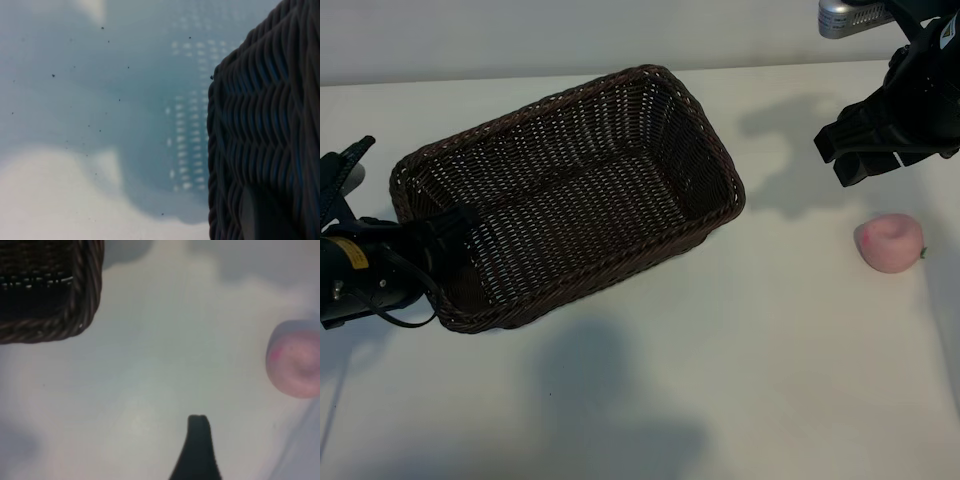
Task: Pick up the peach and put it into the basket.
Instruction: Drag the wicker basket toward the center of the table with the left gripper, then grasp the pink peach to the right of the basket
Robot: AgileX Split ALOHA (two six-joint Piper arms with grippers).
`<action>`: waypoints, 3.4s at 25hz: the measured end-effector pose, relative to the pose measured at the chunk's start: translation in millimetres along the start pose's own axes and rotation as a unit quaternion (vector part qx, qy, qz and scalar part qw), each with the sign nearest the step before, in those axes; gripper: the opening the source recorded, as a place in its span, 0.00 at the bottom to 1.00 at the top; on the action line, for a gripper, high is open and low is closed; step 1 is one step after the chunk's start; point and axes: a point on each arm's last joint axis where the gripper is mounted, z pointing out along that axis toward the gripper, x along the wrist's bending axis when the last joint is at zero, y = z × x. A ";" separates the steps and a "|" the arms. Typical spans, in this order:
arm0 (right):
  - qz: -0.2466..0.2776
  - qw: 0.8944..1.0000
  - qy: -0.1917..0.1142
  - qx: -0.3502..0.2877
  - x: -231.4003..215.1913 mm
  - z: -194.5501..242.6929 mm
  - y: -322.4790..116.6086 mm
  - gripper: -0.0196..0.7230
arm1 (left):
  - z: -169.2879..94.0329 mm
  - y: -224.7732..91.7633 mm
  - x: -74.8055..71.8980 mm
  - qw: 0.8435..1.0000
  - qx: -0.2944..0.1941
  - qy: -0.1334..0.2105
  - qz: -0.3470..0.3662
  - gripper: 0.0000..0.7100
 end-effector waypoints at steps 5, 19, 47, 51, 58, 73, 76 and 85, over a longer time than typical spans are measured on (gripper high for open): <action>0.000 1.000 0.000 0.000 0.0 0.0 0.0 0.78 | -5.4 9.9 -10.4 1.000 -0.001 -0.001 0.018 0.22; 0.000 1.000 0.000 0.000 0.0 0.0 -0.1 0.78 | 17.8 63.9 -80.2 0.988 0.057 -0.030 0.144 0.22; 0.000 1.000 0.000 0.001 0.0 0.0 -0.2 0.78 | 135.1 59.4 -87.0 0.978 0.139 -0.036 0.154 0.22; 0.000 1.000 0.000 0.001 0.0 0.0 -0.2 0.78 | 136.1 59.5 -87.0 0.978 0.138 -0.036 0.153 0.22; 0.000 1.000 0.000 0.001 0.0 0.0 -0.2 0.78 | 136.1 58.8 -86.6 0.977 0.142 -0.035 0.154 0.24; 0.000 1.000 0.000 0.002 0.0 0.0 -0.3 0.78 | 89.0 66.1 -97.7 0.972 0.150 -0.045 0.176 0.97; 0.000 1.000 0.000 0.002 0.0 0.0 -0.3 0.78 | 66.6 70.0 -99.7 0.969 0.143 -0.040 0.198 0.96; 0.000 1.000 0.000 0.003 0.0 0.0 -0.5 0.78 | -27.4 87.5 -101.0 0.958 0.044 -0.022 0.282 0.92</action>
